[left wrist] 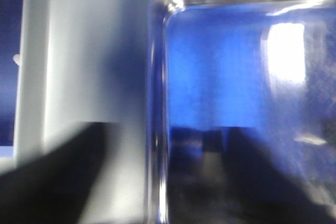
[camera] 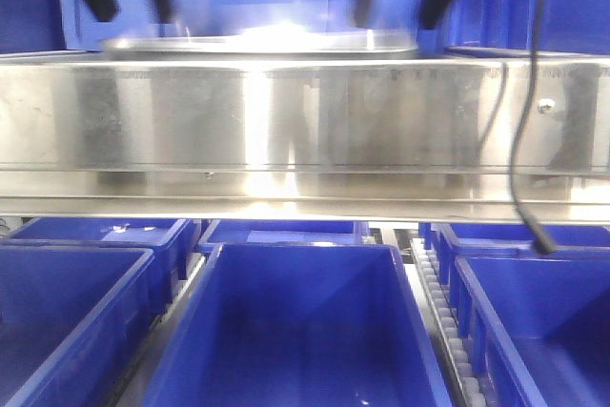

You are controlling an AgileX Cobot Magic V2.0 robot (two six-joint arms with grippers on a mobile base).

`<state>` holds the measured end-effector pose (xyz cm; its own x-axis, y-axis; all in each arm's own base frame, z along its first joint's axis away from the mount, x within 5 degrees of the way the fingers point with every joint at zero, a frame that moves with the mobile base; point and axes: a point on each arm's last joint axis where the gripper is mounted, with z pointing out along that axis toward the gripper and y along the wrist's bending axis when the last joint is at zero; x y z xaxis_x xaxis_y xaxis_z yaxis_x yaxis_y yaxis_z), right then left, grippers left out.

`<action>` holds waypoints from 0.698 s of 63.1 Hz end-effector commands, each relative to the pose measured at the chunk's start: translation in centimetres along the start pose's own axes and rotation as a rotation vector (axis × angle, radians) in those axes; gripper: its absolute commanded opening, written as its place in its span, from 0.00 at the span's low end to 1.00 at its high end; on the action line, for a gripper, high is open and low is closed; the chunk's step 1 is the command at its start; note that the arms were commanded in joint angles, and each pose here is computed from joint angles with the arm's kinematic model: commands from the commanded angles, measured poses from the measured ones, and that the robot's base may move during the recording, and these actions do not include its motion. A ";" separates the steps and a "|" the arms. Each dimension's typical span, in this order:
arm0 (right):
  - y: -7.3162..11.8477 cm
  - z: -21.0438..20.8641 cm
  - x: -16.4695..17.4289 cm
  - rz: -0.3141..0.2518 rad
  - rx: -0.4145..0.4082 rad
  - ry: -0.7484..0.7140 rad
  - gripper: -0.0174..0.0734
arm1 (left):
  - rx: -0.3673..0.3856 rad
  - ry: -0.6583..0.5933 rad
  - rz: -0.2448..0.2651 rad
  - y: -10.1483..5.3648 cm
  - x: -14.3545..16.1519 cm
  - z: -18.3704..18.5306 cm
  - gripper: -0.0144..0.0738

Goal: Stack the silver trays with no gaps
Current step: 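Lower the silver tray onto the grey tray and open both grippers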

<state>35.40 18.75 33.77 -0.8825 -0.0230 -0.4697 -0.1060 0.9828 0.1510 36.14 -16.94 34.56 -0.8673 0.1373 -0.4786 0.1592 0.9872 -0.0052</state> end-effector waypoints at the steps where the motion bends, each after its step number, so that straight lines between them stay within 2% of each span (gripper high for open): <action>1: -0.2 -4.1 -1.1 -0.007 -0.046 -0.142 0.88 | 0.034 -0.126 -0.007 0.3 -0.8 -4.0 0.80; 6: -0.2 -5.2 -1.1 -0.006 -0.058 -0.170 0.88 | 0.040 -0.147 -0.001 0.4 -0.7 -5.1 0.80; 12: -0.4 -7.2 -0.9 -0.009 -0.076 -0.211 0.86 | 0.044 -0.201 0.041 0.4 -0.4 -7.4 0.80; 17: -0.6 -9.3 -0.6 -0.025 -0.091 -0.250 0.77 | 0.045 -0.255 0.067 0.5 0.1 -9.6 0.76; 21: -0.8 -10.9 -0.2 -0.046 -0.096 -0.269 0.65 | 0.031 -0.309 0.097 0.6 0.7 -11.7 0.71; 29: -1.6 -14.0 1.2 -0.064 -0.109 -0.311 0.42 | 0.033 -0.403 0.143 0.5 2.3 -15.0 0.56; 35: -2.6 -15.7 3.1 -0.085 -0.119 -0.353 0.25 | 0.070 -0.464 0.177 0.5 4.4 -16.7 0.41; 44: -4.5 -17.4 7.4 -0.113 -0.143 -0.425 0.25 | 0.130 -0.519 0.210 1.0 8.2 -17.3 0.17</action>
<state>24.20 12.62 43.07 -0.7191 -0.0399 -0.6938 -0.2306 0.9555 0.1840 23.67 -14.61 44.44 -0.5934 0.2675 -0.7592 0.3503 0.9350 0.0557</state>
